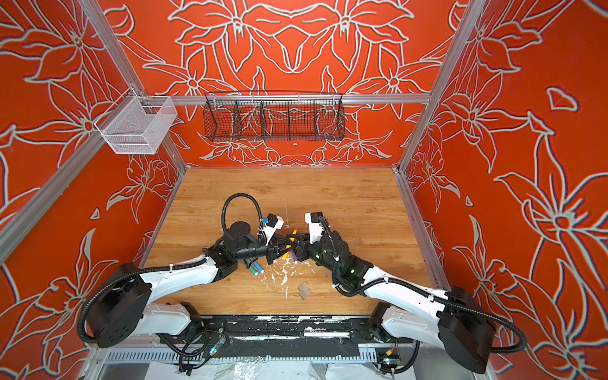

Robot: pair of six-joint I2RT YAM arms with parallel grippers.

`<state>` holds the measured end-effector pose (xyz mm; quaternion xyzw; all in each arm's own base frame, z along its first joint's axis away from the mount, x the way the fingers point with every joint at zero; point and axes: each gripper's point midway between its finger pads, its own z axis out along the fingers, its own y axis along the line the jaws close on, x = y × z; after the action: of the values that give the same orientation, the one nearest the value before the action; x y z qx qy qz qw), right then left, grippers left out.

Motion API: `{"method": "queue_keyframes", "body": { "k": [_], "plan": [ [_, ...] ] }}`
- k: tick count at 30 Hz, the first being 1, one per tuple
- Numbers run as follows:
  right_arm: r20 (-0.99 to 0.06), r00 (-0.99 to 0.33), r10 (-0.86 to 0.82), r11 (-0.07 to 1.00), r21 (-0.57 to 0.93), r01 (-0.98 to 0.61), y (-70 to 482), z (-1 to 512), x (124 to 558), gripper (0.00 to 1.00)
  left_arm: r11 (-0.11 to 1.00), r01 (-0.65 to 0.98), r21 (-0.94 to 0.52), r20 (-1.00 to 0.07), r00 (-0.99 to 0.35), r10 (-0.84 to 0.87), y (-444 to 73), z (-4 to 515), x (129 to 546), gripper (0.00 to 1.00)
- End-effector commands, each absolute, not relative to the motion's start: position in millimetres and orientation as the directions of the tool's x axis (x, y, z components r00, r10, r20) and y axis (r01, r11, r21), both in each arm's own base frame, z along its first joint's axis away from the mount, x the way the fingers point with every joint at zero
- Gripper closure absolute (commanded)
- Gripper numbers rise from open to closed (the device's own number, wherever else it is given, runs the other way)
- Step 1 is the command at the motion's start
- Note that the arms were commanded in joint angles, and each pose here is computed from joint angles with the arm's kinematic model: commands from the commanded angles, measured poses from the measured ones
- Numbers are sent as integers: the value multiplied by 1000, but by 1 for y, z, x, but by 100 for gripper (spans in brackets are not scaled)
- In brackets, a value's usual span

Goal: Insert the pens into the pen caps

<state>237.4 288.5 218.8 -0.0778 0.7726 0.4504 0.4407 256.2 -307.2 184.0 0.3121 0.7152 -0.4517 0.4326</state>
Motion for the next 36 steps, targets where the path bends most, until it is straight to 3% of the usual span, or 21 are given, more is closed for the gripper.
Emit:
{"method": "queue_keyframes", "body": {
  "k": [1, 8, 19, 36],
  "plan": [
    [-775, -562, 290, 570, 612, -549, 284, 234, 231, 56, 513, 761, -397, -887, -461, -3, -295, 183, 281, 100],
    [-824, -472, 314, 679, 542, -495, 252, 239, 239, 43, 718, 465, -519, -809, -537, -237, -242, 184, 315, 100],
    [-839, -381, 388, 875, 465, -132, 176, 209, 264, 33, 746, 453, -488, -800, -575, -174, -235, 187, 308, 100],
    [-714, -645, 273, 952, 299, 72, 174, 148, 307, 35, 752, 468, -464, -816, -557, -156, -234, 188, 308, 100]
  ]
}}
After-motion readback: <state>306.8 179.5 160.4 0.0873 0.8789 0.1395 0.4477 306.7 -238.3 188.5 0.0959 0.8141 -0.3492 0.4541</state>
